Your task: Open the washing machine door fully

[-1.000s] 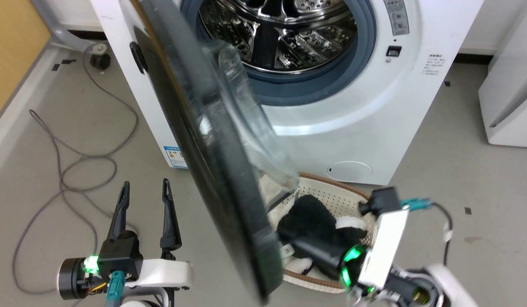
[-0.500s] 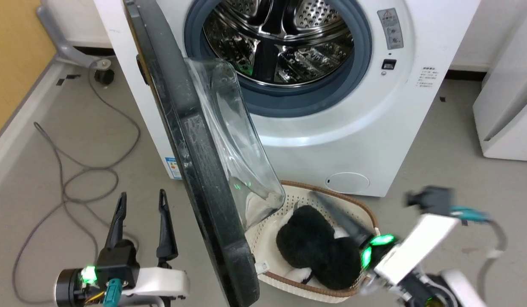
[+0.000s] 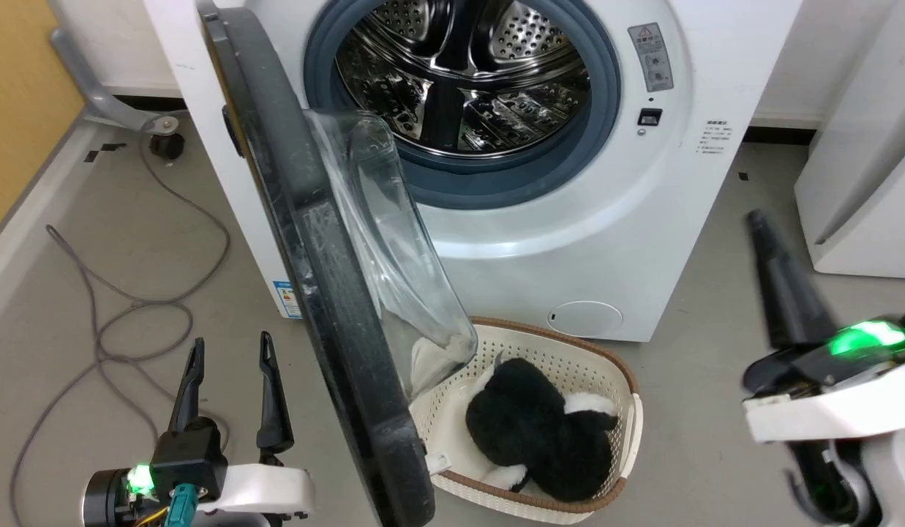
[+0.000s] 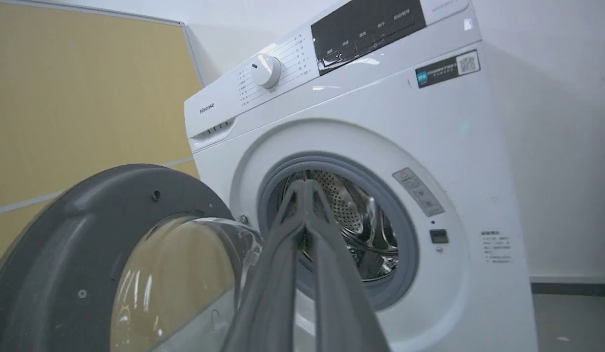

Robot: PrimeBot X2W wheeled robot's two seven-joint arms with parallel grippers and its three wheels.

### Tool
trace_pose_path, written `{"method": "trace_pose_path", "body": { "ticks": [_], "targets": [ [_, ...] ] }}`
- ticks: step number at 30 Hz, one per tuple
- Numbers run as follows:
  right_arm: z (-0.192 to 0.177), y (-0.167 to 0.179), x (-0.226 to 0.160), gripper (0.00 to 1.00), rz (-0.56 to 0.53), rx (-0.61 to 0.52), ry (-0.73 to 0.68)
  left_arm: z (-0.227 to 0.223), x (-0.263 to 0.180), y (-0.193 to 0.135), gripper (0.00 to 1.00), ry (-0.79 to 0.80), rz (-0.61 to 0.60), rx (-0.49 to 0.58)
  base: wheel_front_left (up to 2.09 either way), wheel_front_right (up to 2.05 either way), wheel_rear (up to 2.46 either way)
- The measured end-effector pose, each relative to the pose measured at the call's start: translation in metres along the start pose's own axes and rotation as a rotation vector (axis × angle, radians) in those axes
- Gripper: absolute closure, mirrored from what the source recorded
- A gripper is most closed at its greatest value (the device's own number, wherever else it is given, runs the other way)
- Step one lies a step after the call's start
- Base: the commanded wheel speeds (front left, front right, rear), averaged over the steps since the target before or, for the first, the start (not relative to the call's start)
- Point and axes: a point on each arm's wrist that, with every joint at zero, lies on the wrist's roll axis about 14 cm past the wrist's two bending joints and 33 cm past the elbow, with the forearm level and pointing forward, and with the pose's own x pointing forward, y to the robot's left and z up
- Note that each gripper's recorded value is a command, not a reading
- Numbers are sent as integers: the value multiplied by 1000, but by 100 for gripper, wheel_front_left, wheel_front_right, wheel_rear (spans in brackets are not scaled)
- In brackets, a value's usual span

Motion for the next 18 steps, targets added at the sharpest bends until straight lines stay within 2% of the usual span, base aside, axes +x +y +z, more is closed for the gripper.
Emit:
{"method": "trace_pose_path", "body": {
  "ticks": [1, 3, 4, 5, 8, 10, 18],
  "targets": [
    [15, -7, 1, 100, -4, -181, -35, -1, 0, 1, 0, 3, 2, 1, 0, 0, 0],
    [23, -11, 0, 100, -26, -279, -63, -2, 0, 0, 0, 5, 1, 1, 0, 0, 0],
    [23, -11, 0, 100, -26, -279, -63, -2, 0, 0, 0, 5, 1, 1, 0, 0, 0],
    [24, -13, -4, 100, -42, -379, -60, -1, 0, 0, 0, 4, 0, 0, 0, 0, 0],
    [25, -16, -11, 100, -49, -545, -43, -2, 1, -1, 0, 4, -3, 0, 0, 0, 0],
    [20, -19, -19, 100, -71, -583, -20, -1, 1, -1, 0, 3, -3, 1, 0, 0, 0],
    [-30, -41, -62, 100, -196, -512, 146, 1, 1, -2, 0, -4, -12, 0, 0, 0, 0]
  ]
}}
